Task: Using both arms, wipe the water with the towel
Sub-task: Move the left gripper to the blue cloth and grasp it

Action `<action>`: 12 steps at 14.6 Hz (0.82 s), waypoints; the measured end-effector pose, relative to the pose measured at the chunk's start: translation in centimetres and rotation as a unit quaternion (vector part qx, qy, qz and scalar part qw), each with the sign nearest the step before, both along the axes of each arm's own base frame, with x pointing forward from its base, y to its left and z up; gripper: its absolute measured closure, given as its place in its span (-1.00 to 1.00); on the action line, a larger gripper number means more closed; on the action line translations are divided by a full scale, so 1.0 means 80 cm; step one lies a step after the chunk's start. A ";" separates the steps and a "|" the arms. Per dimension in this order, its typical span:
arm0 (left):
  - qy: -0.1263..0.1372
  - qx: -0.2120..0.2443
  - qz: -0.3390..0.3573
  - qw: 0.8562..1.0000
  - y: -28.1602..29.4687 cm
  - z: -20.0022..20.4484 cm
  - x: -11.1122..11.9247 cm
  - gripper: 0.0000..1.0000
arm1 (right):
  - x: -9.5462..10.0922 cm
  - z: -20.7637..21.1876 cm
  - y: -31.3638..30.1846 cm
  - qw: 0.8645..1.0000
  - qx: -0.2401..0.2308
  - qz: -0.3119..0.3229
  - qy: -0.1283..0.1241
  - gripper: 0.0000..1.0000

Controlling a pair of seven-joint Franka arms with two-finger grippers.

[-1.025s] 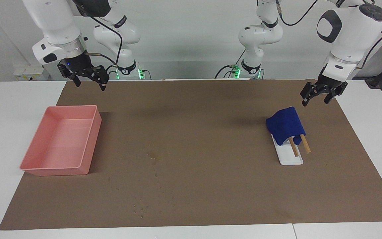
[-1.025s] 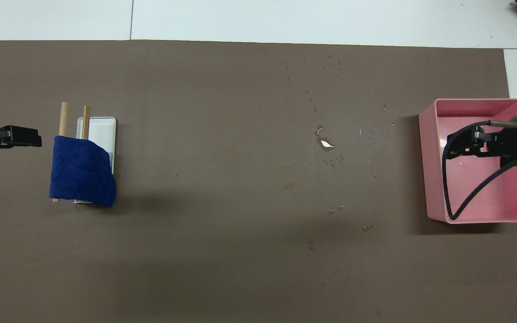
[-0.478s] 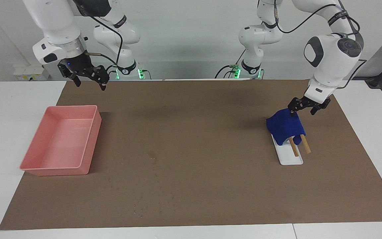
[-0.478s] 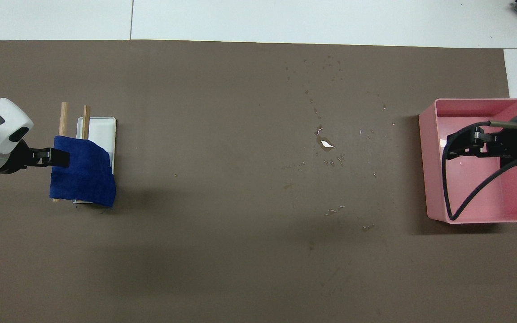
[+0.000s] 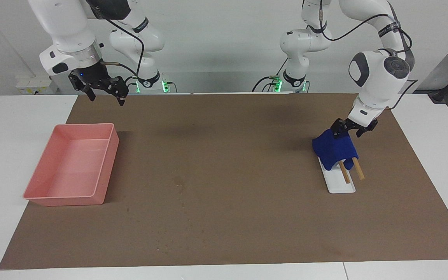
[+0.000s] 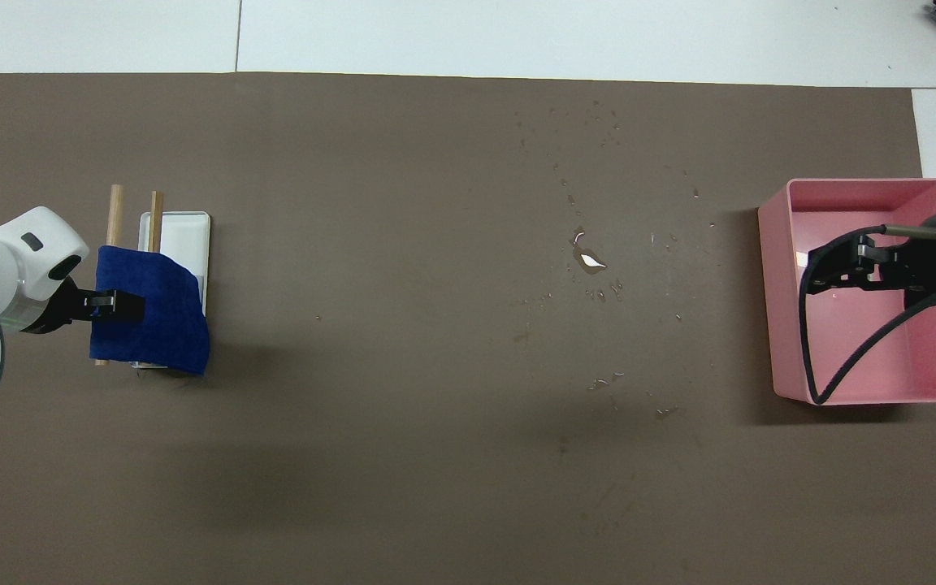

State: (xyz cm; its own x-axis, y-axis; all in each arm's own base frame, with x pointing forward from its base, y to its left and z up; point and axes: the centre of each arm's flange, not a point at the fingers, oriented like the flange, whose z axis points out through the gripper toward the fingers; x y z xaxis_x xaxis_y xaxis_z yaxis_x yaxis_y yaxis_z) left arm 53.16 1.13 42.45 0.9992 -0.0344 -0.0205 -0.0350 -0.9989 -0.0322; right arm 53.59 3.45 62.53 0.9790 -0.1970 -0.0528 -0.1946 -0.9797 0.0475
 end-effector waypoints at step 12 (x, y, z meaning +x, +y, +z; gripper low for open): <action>0.000 0.002 0.001 1.000 0.004 -0.001 -0.001 0.55 | -0.001 -0.003 0.000 1.000 0.000 0.000 0.002 -1.00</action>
